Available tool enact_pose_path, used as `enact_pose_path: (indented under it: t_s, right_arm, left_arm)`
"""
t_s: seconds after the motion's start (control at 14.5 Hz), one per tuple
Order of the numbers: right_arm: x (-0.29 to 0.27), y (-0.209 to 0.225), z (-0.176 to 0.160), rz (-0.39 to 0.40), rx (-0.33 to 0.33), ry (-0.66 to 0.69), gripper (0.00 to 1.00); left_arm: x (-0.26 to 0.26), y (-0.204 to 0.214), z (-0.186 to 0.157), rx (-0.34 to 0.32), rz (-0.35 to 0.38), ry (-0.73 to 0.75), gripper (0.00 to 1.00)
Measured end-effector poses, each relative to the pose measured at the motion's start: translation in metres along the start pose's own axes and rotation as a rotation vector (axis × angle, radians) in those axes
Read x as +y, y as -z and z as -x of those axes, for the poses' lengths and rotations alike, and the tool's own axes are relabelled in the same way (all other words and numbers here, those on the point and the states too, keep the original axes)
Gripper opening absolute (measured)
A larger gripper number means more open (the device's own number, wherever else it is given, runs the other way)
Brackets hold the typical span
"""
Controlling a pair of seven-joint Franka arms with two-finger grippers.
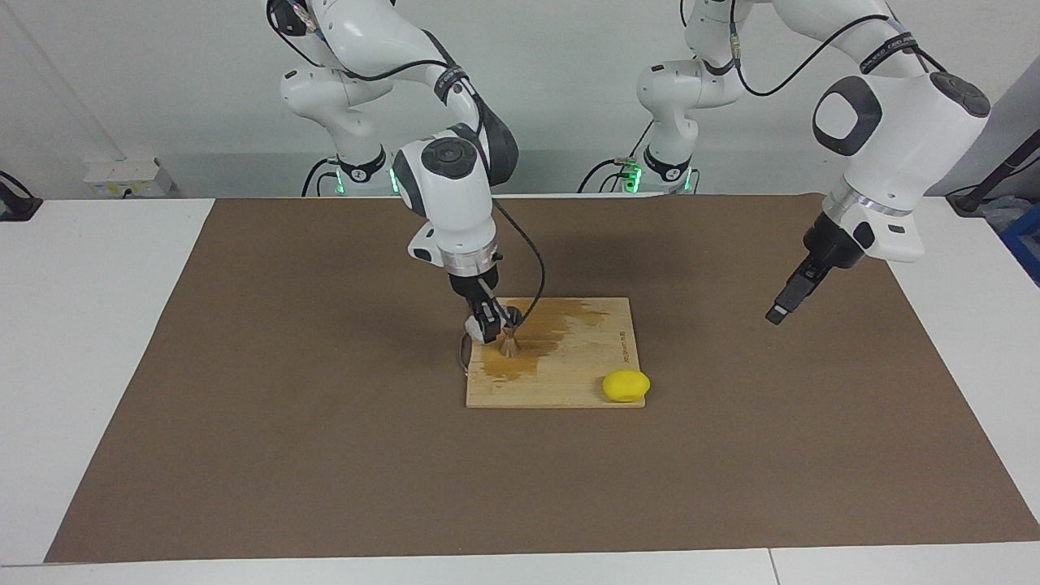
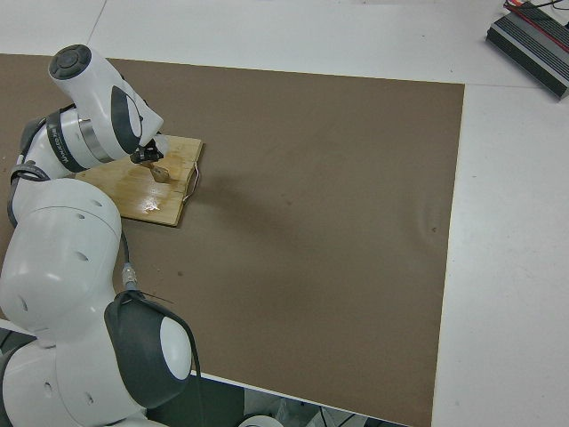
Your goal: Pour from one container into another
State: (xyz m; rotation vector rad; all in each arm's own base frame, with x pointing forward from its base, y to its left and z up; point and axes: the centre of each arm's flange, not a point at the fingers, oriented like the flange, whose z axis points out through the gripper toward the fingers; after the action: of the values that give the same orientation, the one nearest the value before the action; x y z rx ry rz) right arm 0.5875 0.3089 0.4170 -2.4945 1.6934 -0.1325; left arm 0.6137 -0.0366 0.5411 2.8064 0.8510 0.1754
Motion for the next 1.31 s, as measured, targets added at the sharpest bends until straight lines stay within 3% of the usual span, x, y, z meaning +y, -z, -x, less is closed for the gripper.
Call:
enact_pose_path:
  t_s: [0.28, 0.62, 0.83, 0.96, 1.31]
  right_arm:
    - [0.0, 0.0, -0.002, -0.006, 0.053, 0.038, 0.52]
    - [0.001, 0.001, 0.012, -0.014, 0.092, 0.092, 0.52]
    - [0.003, 0.0, 0.018, -0.015, 0.119, 0.124, 0.52]
    - [0.003, -0.001, 0.02, -0.016, 0.132, 0.137, 0.52]
    - [0.004, 0.001, 0.024, -0.021, 0.15, 0.158, 0.52]
  left_arm:
    - [-0.003, 0.025, 0.011, 0.012, -0.046, -0.253, 1.0]
    - [-0.019, 0.07, 0.048, -0.098, -0.099, -0.595, 1.0]
    - [-0.028, 0.096, 0.064, -0.147, -0.156, -0.635, 1.0]
    - [-0.026, 0.114, 0.066, -0.147, -0.164, -0.64, 1.0]
    - [-0.027, 0.112, 0.065, -0.159, -0.169, -0.638, 1.0]
